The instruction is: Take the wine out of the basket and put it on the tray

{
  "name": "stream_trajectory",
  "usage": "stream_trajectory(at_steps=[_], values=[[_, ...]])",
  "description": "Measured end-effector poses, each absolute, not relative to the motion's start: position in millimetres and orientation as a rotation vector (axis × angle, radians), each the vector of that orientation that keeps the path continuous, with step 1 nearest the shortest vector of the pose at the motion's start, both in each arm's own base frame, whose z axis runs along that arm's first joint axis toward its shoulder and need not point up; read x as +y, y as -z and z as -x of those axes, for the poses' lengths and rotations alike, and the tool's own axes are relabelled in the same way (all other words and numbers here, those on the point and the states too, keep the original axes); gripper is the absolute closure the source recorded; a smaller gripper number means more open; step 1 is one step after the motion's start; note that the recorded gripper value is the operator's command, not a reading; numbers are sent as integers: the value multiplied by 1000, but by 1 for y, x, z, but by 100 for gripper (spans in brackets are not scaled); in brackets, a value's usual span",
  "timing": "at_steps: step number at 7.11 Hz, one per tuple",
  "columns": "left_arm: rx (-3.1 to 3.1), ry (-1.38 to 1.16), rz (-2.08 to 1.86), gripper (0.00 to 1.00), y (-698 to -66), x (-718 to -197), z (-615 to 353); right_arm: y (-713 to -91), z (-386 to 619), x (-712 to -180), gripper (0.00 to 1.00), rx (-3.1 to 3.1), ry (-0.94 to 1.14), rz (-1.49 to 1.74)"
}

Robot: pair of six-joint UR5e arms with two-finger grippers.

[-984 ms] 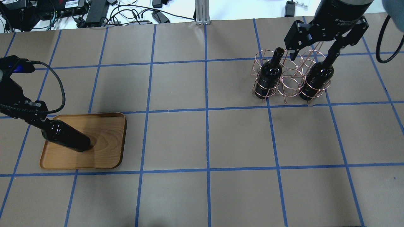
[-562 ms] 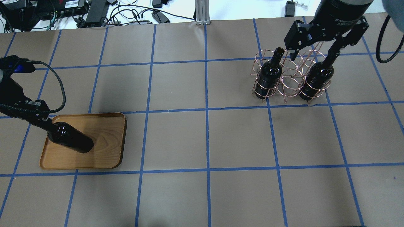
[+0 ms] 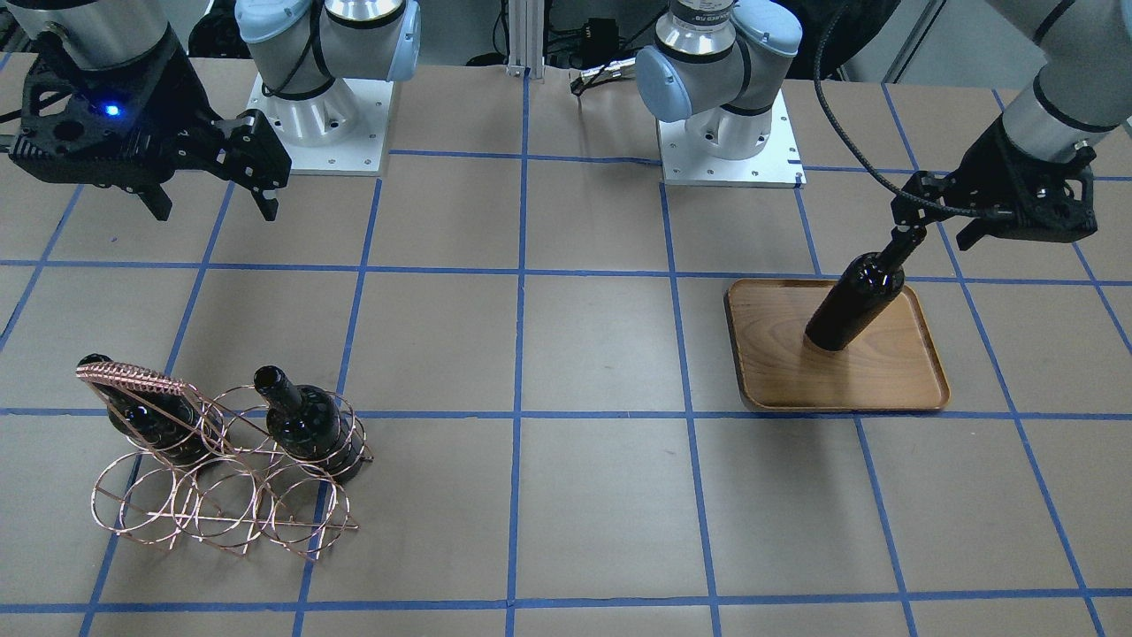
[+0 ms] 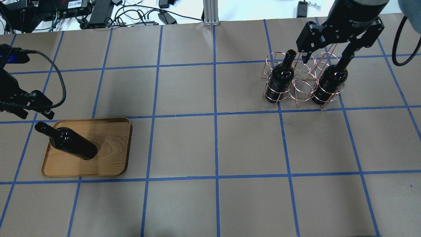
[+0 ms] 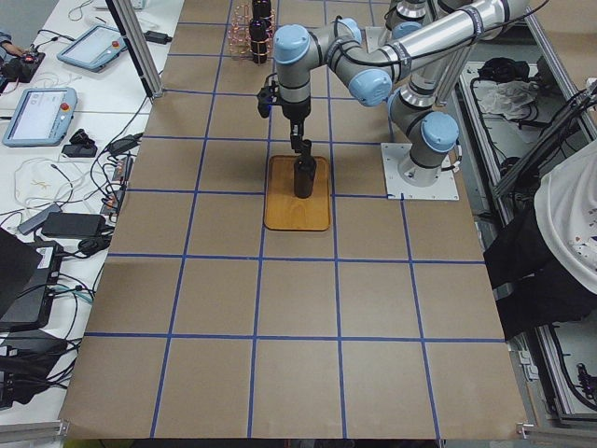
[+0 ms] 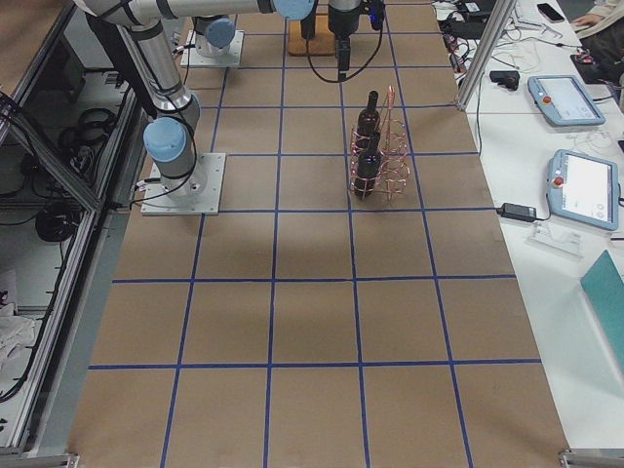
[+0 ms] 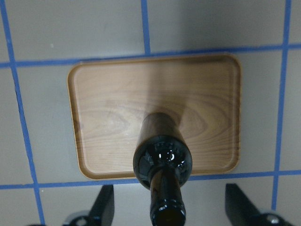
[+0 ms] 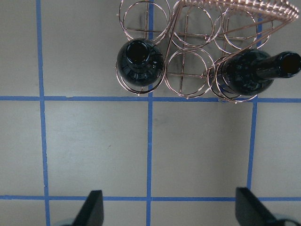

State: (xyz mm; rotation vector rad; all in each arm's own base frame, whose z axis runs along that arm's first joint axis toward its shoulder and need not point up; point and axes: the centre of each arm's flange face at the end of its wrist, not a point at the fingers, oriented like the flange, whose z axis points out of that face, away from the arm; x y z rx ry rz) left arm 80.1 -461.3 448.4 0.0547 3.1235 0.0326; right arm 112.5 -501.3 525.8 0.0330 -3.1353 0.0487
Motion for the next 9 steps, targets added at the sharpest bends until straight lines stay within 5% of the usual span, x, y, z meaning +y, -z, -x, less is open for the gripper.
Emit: stream_trajectory(at_steps=[3,9], values=[[3109,115,193,0,-536,-490,0,-526,-112,-501,0,-3135,-50,-37],[3110,127,156,0,-535,-504,111,-526,-113,-499,0,-3140,-49,-38]])
